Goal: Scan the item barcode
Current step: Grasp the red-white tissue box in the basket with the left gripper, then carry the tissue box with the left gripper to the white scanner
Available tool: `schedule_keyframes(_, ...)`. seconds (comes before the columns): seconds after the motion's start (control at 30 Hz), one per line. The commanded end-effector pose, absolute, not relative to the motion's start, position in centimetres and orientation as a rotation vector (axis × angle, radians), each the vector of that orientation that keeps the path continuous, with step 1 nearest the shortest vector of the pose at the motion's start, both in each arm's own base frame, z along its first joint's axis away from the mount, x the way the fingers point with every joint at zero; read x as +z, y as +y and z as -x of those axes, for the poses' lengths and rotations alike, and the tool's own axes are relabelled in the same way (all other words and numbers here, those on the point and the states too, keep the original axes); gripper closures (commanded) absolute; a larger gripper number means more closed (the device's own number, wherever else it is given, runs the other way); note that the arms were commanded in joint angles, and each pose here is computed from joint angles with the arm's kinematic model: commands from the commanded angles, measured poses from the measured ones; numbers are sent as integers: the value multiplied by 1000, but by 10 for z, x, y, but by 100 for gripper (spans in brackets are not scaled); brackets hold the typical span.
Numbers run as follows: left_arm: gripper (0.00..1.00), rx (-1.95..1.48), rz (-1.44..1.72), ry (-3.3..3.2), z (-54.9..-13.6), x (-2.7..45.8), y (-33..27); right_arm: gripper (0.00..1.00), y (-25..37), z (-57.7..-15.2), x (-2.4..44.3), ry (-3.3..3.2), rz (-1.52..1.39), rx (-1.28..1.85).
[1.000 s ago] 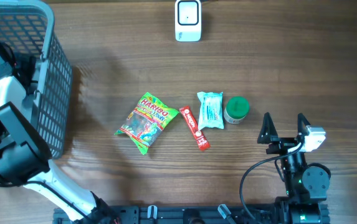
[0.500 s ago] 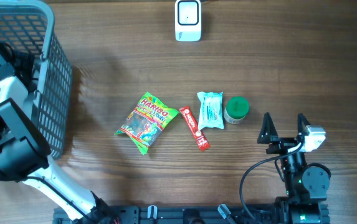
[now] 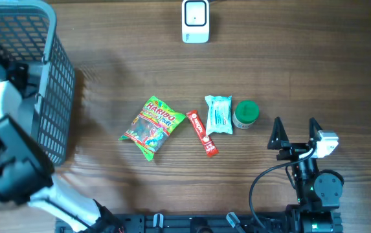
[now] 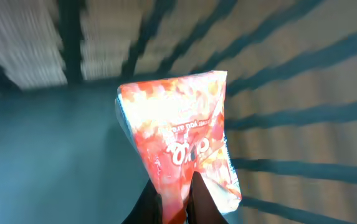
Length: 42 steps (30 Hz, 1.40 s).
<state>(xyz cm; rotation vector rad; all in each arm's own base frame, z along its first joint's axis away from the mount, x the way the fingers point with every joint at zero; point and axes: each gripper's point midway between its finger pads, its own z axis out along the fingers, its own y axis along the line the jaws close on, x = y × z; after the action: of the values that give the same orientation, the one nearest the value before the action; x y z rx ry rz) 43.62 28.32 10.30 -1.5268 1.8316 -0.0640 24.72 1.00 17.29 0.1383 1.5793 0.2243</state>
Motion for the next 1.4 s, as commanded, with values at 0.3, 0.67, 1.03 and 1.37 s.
schedule_keyframes(0.3, 96, -593, 1041, 1934, -352, 326, 72, 0, 10, -247, 174, 1572, -146, 229)
schedule_keyframes(0.67, 96, -1050, -280, 2710, -295, 194, -234, 0, 10, -247, 174, 1572, -146, 229)
schedule_keyframes(1.03, 96, -1724, -776, 2600, -251, 161, -298, 0, 10, -247, 174, 1572, -146, 230)
schedule_keyframes(1.37, 96, -1731, -1178, 2095, -254, 182, -306, 0, 10, -247, 174, 1572, -146, 229)
